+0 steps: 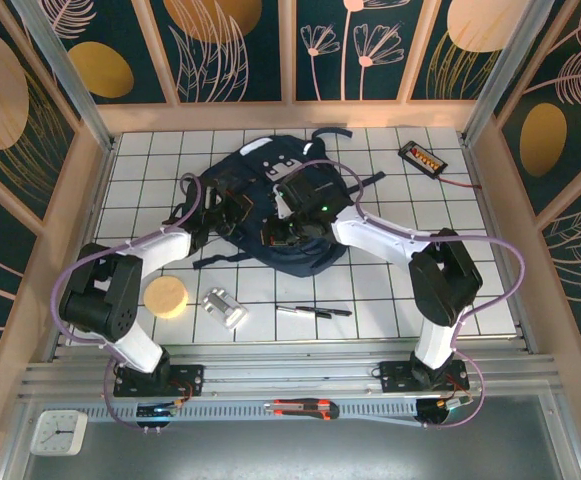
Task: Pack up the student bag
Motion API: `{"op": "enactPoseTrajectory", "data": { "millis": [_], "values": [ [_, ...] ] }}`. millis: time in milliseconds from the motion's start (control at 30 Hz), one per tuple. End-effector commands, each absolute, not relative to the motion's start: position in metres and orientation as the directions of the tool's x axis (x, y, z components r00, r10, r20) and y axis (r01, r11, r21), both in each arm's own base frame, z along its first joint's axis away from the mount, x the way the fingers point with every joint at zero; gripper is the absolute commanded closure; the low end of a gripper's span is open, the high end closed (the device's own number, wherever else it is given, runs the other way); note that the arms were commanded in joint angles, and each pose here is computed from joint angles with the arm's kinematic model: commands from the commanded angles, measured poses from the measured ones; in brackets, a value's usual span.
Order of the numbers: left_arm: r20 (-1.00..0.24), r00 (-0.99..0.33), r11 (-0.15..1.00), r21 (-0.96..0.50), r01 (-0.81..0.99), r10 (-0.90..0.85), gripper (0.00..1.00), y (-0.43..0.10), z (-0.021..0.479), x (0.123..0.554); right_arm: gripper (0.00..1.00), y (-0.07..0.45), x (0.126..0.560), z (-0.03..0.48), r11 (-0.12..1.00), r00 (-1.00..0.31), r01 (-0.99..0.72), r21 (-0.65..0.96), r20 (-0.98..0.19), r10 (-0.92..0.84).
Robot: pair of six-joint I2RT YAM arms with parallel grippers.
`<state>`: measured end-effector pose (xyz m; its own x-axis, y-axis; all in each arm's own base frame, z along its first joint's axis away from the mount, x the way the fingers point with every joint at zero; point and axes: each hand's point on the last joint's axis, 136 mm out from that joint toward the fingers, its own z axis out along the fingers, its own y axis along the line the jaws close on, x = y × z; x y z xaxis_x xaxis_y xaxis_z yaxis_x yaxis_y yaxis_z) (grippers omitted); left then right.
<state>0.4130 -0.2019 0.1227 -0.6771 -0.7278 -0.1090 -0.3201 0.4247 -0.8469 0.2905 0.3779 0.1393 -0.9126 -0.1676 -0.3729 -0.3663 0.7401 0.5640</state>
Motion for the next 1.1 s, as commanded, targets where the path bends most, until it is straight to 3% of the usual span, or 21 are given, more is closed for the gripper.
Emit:
{"op": "enactPoseTrajectory", "data": {
  "millis": [0,467,667,733,867,1067],
  "values": [
    [-0.098,-0.585,0.317,-0.904,-0.286,-0.805,1.00,-0.200,0.159,0.427,1.00,0.391,0.300,0.184,0.704,-0.872,-0.411,0.579,-0.475,-0.118],
    [-0.072,-0.653,0.298,-0.923,-0.244,-0.754,1.00,-0.227,0.162,0.409,1.00,0.437,0.328,0.168,0.672,-0.901,-0.373,0.640,-0.422,-0.099],
    [-0.087,-0.710,0.335,-0.917,-0.218,-0.699,1.00,-0.225,0.153,0.401,0.53,0.422,0.328,0.186,0.662,-0.893,-0.382,0.645,-0.441,-0.086],
    [-0.095,-0.741,0.353,-0.914,-0.200,-0.665,1.00,-0.223,0.149,0.400,0.44,0.414,0.322,0.194,0.645,-0.895,-0.391,0.656,-0.436,-0.100],
    [-0.137,-0.811,0.421,-0.895,-0.145,-0.569,1.00,-0.218,0.138,0.404,0.40,0.384,0.309,0.207,0.648,-0.907,-0.363,0.669,-0.412,-0.083],
    [-0.210,-0.854,0.542,-0.835,-0.097,-0.477,1.00,-0.207,0.132,0.406,0.35,0.307,0.321,0.225,0.652,-0.913,-0.217,0.726,-0.387,0.126]
  ]
}}
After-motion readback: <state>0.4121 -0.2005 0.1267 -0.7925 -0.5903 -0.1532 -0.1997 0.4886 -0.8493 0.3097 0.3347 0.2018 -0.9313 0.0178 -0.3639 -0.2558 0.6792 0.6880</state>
